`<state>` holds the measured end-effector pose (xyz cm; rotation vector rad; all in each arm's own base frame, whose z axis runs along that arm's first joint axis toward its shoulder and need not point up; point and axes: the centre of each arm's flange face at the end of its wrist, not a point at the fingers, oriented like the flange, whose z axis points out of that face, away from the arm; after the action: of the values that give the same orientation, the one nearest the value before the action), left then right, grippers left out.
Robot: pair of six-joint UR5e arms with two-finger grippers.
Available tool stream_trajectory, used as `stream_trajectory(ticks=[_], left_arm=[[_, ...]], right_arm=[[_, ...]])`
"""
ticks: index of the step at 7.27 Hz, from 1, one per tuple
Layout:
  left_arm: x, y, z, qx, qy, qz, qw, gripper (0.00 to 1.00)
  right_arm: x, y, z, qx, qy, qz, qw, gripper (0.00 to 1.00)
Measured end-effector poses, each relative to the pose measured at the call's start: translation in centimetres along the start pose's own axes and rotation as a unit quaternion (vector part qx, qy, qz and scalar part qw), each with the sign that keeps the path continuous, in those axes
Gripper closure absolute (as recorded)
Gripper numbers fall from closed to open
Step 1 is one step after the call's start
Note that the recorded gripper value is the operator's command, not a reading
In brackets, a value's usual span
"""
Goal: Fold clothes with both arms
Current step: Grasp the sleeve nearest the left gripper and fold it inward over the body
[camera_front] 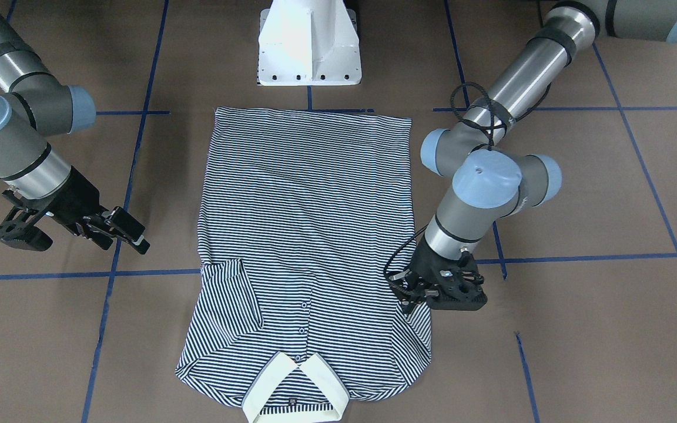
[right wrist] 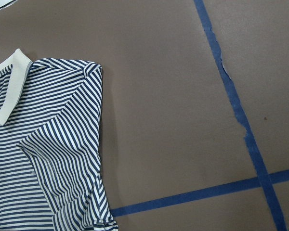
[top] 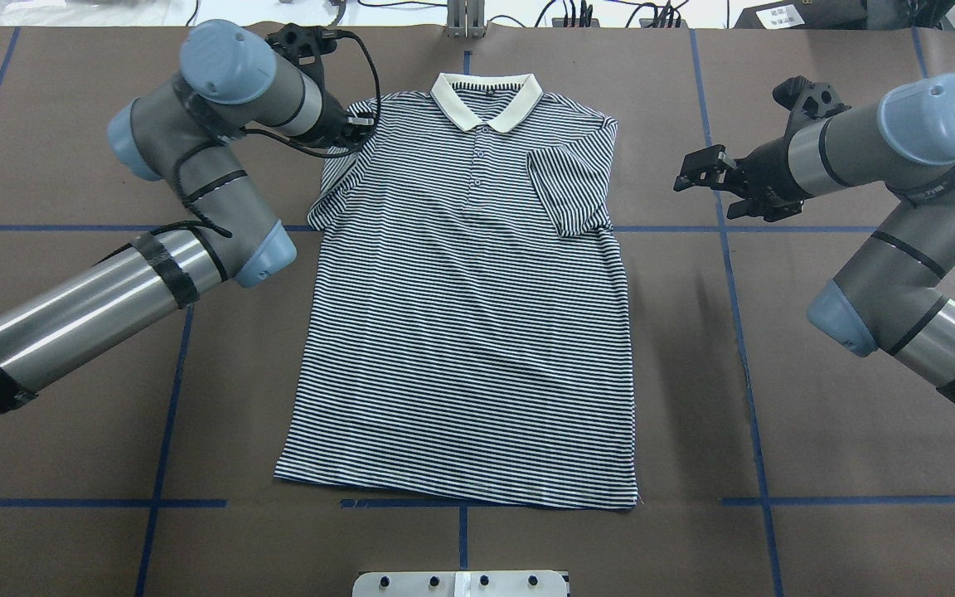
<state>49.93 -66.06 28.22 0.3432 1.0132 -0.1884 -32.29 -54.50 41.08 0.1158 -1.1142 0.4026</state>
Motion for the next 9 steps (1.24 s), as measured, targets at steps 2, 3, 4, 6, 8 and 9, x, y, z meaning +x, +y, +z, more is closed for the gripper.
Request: stream_trajectory(ticks=[2,3,4,6,8,9], left_arm=[[3.5,0.1,1.5,0.011,-0.004,-0.006,0.9999,1.00],[4.2,0.7,2.3,0.020,-0.004,-0.002,0.9998,0.99],[4.5,1.5,2.8,0.024,-0.002,0.001,0.9997,0.35],[4.3,3.1,3.2,0.026,0.015,0.009,0.9995,0.24],[4.8,4.7,0.9,0.031,0.047,-0.004,0.9984,0.23],[4.8,6.4,-0.7,0.029,0.064,-0.014,0.9974,0.23]], right_arm=[[0.2,0.0,0.1,0.000,0.002,0.001,1.0000,0.00],[0.2,0.0,0.1,0.000,0.002,0.001,1.0000,0.00],[0.4,-0.1,0.3,0.000,0.004,0.002,1.0000,0.00],[0.4,-0.2,0.6,0.000,0.006,0.002,1.0000,0.00],[-1.6,0.9,0.2,-0.002,-0.010,0.007,0.9999,0.00],[-3.7,2.7,-0.2,-0.003,-0.025,0.024,0.9994,0.00]])
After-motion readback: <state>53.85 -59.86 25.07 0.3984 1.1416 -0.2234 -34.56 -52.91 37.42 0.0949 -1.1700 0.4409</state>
